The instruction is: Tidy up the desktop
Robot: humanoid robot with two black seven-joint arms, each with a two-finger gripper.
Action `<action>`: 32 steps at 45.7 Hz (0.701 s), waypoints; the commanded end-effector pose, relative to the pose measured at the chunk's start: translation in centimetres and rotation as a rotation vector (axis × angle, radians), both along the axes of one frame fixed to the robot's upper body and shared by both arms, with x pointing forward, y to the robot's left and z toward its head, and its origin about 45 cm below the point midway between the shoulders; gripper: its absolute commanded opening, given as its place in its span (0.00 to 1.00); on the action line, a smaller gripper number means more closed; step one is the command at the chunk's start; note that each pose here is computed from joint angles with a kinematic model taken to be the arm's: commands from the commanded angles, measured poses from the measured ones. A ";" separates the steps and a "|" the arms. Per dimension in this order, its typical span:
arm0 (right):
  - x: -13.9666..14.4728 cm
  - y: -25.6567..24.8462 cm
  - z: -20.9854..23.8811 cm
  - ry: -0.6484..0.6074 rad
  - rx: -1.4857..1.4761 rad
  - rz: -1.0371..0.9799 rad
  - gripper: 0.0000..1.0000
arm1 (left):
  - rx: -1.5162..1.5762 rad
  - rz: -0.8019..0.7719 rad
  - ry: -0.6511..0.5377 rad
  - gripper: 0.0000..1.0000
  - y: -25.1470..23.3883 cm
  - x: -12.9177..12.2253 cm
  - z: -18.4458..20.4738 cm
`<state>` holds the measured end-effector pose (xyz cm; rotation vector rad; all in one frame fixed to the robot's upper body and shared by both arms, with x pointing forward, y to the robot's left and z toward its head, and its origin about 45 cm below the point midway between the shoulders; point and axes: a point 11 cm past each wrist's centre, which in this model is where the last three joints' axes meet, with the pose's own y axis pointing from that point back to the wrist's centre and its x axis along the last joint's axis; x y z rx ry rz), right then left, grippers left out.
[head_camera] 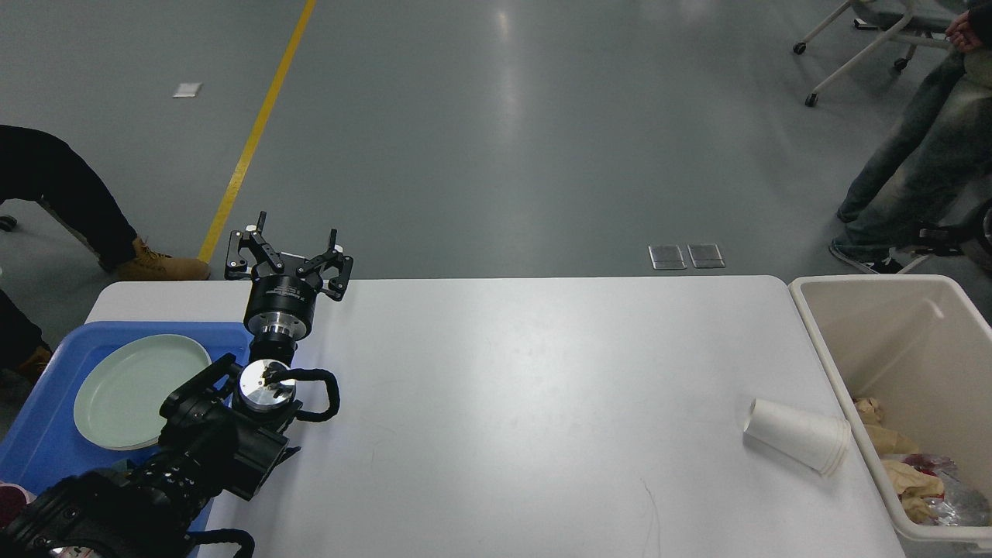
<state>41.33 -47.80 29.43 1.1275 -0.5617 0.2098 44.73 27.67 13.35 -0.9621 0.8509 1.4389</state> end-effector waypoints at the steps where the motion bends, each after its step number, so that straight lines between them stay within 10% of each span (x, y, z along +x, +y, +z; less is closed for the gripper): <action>1: 0.6 4.4 3.0 0.092 0.033 0.077 1.00 | 0.000 0.001 0.000 0.97 0.0 0.0 0.0; 15: 1.5 12.4 12.6 0.230 0.021 0.202 1.00 | 0.001 0.000 0.000 0.97 0.0 0.0 0.0; 32: 1.0 14.7 14.1 0.263 0.013 0.265 1.00 | 0.002 0.001 0.000 0.97 0.1 0.0 0.0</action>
